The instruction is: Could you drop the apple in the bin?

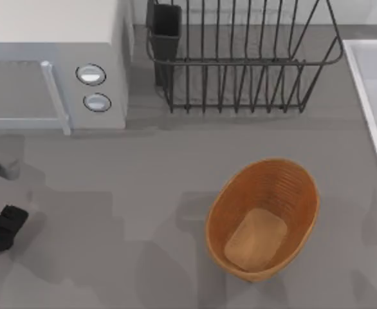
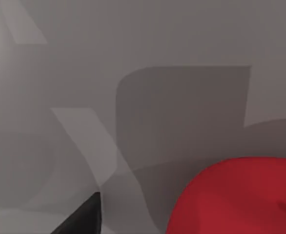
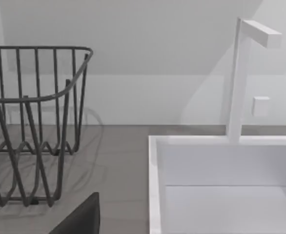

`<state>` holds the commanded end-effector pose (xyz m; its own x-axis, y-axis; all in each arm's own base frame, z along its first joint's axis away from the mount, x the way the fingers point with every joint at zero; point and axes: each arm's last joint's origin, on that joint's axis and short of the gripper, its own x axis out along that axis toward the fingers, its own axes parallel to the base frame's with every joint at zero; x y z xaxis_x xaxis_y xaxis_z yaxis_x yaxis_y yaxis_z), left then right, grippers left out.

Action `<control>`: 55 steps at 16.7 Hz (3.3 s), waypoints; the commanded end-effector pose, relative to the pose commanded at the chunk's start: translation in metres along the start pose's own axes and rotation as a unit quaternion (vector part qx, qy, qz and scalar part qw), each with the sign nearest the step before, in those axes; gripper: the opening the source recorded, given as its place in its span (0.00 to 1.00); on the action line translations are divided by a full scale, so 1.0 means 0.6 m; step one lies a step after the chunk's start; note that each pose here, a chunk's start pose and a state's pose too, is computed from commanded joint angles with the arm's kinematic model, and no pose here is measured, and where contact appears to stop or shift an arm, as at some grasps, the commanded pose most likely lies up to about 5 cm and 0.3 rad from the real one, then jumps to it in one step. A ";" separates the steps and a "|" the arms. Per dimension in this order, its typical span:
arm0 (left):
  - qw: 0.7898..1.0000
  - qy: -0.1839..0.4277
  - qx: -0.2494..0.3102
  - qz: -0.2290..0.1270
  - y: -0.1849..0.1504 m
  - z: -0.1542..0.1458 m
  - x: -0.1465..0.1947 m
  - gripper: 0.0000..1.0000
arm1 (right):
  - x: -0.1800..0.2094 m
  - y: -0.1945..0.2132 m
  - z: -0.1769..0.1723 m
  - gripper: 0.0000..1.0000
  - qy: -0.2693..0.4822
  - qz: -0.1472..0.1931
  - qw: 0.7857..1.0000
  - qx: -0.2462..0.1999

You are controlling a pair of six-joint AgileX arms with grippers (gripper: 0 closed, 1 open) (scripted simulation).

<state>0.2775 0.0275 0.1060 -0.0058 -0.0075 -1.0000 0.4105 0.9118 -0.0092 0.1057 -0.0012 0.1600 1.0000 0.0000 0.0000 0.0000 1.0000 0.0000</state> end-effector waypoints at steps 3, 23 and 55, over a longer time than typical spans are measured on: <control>1.000 0.000 0.000 0.000 0.000 0.000 0.000 0.77 | 0.000 0.000 0.000 1.00 0.000 0.000 1.000 0.000; 1.000 -0.009 0.000 0.005 0.001 0.002 -0.014 0.00 | 0.000 0.000 0.000 1.00 0.000 0.000 1.000 0.000; 0.993 0.021 -0.118 0.011 -0.288 0.254 -0.287 0.00 | 0.000 0.000 0.000 1.00 0.000 0.000 1.000 0.000</control>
<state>0.3465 -0.1914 0.2792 -0.0396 0.0266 -0.9989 0.1855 0.9825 0.0188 0.1057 -0.0012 0.1600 1.0000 0.0000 0.0000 0.0000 1.0000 0.0000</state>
